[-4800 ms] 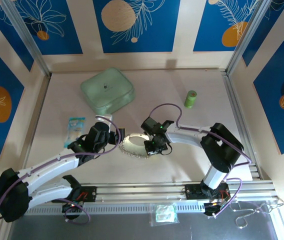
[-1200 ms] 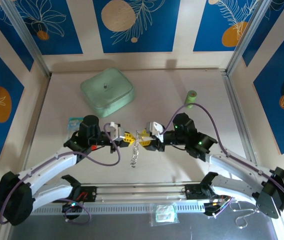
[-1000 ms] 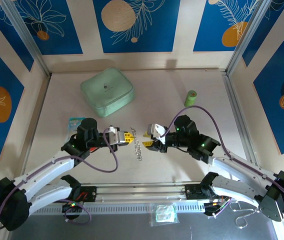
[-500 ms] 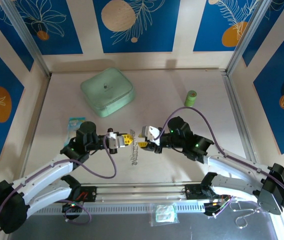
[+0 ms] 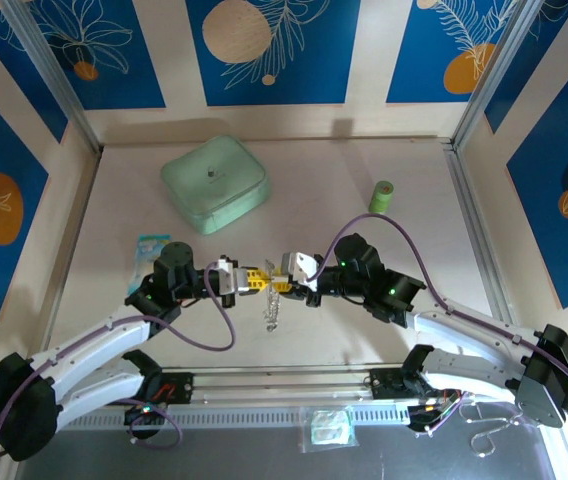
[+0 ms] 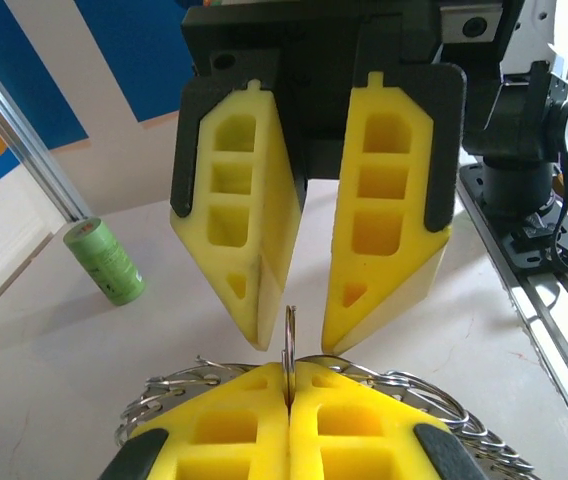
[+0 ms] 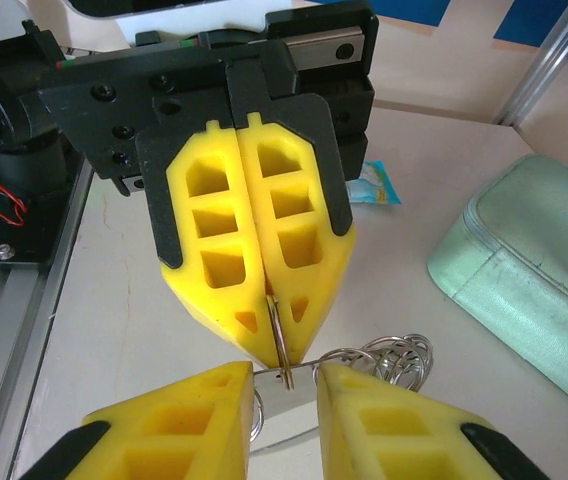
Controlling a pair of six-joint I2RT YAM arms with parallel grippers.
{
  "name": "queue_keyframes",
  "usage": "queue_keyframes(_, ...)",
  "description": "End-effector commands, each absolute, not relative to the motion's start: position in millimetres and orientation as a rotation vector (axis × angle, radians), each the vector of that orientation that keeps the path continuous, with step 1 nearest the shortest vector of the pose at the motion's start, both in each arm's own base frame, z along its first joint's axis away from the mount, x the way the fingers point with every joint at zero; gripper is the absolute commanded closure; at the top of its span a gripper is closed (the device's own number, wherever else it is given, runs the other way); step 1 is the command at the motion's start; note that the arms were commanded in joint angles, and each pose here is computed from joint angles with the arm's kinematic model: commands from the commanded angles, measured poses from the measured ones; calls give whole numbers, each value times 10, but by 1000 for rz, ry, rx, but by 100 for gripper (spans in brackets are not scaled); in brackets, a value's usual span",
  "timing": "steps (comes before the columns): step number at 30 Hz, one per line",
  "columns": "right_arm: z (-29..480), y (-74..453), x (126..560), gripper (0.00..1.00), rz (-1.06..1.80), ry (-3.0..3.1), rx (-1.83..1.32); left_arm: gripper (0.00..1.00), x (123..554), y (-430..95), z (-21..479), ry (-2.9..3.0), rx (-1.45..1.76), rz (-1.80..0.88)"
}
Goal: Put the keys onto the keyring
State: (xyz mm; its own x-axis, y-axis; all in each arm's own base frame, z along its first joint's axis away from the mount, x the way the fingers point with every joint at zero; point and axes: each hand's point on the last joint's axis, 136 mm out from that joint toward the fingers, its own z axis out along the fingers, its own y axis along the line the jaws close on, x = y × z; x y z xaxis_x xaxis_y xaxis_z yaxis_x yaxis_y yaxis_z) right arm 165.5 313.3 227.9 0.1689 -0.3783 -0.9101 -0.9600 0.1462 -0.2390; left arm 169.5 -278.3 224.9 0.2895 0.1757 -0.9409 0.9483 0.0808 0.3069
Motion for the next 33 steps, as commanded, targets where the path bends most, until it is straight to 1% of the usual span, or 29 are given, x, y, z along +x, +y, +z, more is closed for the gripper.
queue_keyframes(1,2284,3145,1620,79,715,1371,-1424,100,1601,-2811,2324,1081,1380,-871)
queue_keyframes(6,2342,3161,1593,82,731,1352,-1426,100,1594,-2812,2309,1084,1384,-877)
queue_keyframes(8,2359,3166,1585,87,733,1344,-1426,100,1595,-2812,2302,1086,1388,-875)
queue_keyframes(11,2358,3167,1572,99,733,1342,-1439,100,1603,-2808,2305,1087,1387,-868)
queue_keyframes(12,2346,3168,1557,100,738,1345,-1449,100,1609,-2808,2307,1089,1385,-862)
queue_keyframes(14,2331,3175,1531,100,743,1347,-1470,100,1631,-2801,2311,1096,1381,-847)
queue_keyframes(16,2302,3186,1513,100,737,1358,-1498,94,1654,-2796,2328,1099,1371,-831)
queue_keyframes(19,2210,3196,1502,100,703,1401,-1555,91,1679,-2789,2354,1098,1361,-811)
queue_keyframes(25,2142,3228,1501,100,678,1442,-1601,90,1685,-2788,2361,1103,1363,-807)
queue_keyframes(33,2112,3257,1498,100,675,1489,-1638,91,1667,-2788,2336,1107,1384,-809)
